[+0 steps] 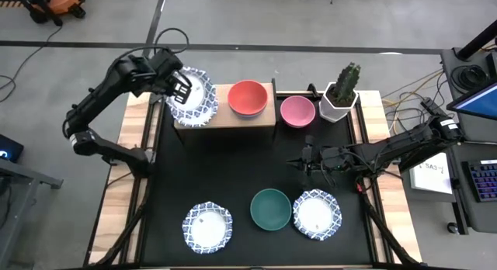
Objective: Place and stack bowls onto a shelf
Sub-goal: Stack the white patterned bowl on top of the white patterned bowl on the shelf
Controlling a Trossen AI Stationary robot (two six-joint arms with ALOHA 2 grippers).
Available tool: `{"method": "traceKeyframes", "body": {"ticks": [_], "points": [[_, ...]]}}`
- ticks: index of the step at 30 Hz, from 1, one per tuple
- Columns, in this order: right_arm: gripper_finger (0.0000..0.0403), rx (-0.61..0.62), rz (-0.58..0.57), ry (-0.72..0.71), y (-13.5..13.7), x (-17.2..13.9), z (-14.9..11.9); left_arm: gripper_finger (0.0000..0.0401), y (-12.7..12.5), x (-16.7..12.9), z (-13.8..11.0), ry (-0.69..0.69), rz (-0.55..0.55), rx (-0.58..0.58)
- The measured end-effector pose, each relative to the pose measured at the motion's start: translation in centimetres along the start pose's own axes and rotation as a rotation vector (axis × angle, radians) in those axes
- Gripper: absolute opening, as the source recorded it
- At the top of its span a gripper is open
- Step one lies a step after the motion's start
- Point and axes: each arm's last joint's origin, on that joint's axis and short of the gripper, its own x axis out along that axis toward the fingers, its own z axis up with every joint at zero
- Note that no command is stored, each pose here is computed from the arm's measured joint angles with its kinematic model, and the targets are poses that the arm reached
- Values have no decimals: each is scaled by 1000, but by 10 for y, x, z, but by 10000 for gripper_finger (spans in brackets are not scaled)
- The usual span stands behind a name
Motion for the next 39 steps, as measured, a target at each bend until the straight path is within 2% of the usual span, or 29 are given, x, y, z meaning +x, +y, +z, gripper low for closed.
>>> {"method": "traceKeyframes", "body": {"ticks": [7,13,26,29,33,35,39], "points": [[9,0,0,0,0,0,0,1,-10,34,-6,56,20,28],[9,1,0,0,0,0,0,18,-15,47,-7,80,29,43],[9,0,-3,-1,0,0,0,107,-12,36,2,22,20,95],[9,-1,-3,-1,0,0,0,117,-10,30,4,-6,14,145],[9,-2,-3,-1,0,0,0,105,-8,29,6,-56,77,156],[9,-1,-3,-2,0,0,0,87,-7,32,6,-61,111,161],[9,-1,-3,-3,0,0,0,43,-11,40,7,-71,110,155]]}}
